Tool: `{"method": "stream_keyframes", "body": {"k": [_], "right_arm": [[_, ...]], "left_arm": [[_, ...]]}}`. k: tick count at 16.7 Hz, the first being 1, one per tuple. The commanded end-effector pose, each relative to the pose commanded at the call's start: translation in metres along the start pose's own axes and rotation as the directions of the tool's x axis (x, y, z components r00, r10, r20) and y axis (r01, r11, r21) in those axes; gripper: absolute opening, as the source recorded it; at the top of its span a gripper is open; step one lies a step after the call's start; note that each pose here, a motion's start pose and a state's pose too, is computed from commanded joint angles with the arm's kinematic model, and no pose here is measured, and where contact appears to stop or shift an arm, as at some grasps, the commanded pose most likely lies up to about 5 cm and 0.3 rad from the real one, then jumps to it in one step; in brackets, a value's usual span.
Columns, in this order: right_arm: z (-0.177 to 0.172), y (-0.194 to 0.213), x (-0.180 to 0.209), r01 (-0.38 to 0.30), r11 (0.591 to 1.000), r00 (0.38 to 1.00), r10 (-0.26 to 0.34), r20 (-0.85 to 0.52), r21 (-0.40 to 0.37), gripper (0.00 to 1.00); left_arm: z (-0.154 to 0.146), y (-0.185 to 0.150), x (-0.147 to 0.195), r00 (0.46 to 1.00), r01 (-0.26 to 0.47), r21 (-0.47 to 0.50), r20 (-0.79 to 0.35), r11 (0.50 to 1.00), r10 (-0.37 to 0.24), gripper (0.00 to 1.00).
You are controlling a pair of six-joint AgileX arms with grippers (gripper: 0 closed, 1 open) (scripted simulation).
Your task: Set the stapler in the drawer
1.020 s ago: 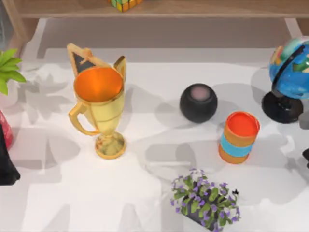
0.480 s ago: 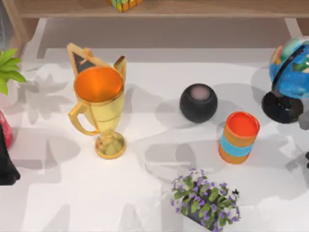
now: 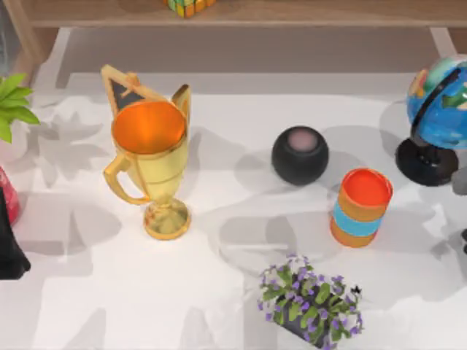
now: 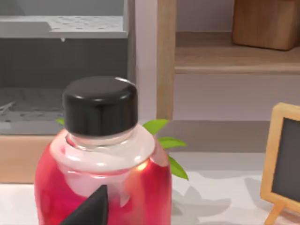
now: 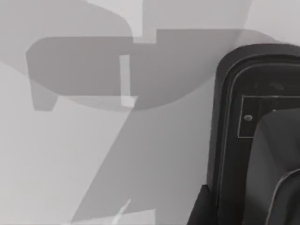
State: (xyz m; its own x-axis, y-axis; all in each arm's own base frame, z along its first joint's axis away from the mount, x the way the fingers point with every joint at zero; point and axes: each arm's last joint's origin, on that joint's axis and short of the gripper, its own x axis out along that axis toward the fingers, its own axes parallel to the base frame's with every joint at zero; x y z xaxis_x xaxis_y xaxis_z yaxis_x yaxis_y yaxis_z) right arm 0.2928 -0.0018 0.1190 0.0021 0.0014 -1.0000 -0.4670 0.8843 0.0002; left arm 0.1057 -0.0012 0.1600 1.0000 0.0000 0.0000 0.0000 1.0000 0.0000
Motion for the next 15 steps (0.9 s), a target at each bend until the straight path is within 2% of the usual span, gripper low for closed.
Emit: {"method": "stream_keyframes", "body": {"k": [7,12,15], "right_arm": [[0.0,0.0,-0.027,-0.002,1.0,1.0,0.002,-0.004,0.0,0.0],[0.0,0.0,-0.027,-0.003,1.0,1.0,0.003,-0.006,0.001,0.0],[-0.001,-0.006,-0.051,0.033,0.999,0.998,-0.035,0.054,0.022,0.0]], "left_arm": [[0.0,0.0,0.0,1.0,0.0,0.0,0.0,1.0,0.0,1.0],[0.0,0.0,0.0,1.0,0.0,0.0,0.0,1.0,0.0,1.0],[0.0,0.0,0.0,1.0,0.0,0.0,0.0,1.0,0.0,1.0]]}}
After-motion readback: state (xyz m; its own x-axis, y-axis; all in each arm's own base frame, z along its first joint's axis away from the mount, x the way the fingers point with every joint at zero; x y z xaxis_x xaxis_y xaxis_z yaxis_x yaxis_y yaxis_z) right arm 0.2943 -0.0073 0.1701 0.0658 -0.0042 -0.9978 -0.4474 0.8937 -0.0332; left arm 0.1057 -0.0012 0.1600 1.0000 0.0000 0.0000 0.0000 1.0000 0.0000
